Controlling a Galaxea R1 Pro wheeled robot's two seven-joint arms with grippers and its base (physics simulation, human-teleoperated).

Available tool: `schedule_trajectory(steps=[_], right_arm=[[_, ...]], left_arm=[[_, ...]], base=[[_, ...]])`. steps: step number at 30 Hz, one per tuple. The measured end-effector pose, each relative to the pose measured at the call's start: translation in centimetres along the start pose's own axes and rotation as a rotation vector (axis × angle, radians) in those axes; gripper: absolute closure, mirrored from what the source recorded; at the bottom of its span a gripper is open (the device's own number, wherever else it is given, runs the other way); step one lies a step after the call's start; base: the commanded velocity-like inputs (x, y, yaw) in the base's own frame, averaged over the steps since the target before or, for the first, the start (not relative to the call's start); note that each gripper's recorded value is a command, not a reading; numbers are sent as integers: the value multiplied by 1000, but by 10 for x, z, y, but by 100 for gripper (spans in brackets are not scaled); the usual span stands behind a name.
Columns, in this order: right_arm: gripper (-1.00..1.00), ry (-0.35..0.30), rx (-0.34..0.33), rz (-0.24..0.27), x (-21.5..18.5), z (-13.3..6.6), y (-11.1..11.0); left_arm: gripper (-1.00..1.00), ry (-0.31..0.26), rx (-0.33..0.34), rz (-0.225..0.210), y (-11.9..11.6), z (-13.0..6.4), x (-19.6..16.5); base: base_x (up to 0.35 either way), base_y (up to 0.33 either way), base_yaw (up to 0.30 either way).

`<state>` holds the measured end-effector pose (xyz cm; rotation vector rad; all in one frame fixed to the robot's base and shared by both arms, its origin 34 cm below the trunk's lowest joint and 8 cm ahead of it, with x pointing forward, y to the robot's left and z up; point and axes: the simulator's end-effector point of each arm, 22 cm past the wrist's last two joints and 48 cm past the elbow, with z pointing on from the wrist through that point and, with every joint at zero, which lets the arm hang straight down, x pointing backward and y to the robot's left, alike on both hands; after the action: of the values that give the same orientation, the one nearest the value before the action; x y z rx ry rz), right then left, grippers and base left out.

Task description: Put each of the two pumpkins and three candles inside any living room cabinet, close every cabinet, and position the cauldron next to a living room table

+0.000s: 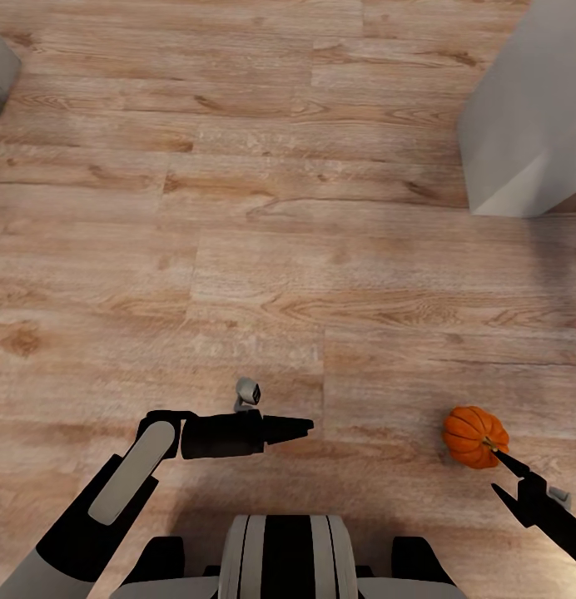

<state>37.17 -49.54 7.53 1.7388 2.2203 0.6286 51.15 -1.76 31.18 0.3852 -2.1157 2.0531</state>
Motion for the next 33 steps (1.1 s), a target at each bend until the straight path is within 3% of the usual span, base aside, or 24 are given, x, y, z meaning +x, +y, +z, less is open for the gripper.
schedule_trajectory(steps=[33], right_arm=[[-100,-10,-21,22,-3,0,6]], left_arm=[[-100,2,0,1,0,0,1]], base=[[12,45,0]])
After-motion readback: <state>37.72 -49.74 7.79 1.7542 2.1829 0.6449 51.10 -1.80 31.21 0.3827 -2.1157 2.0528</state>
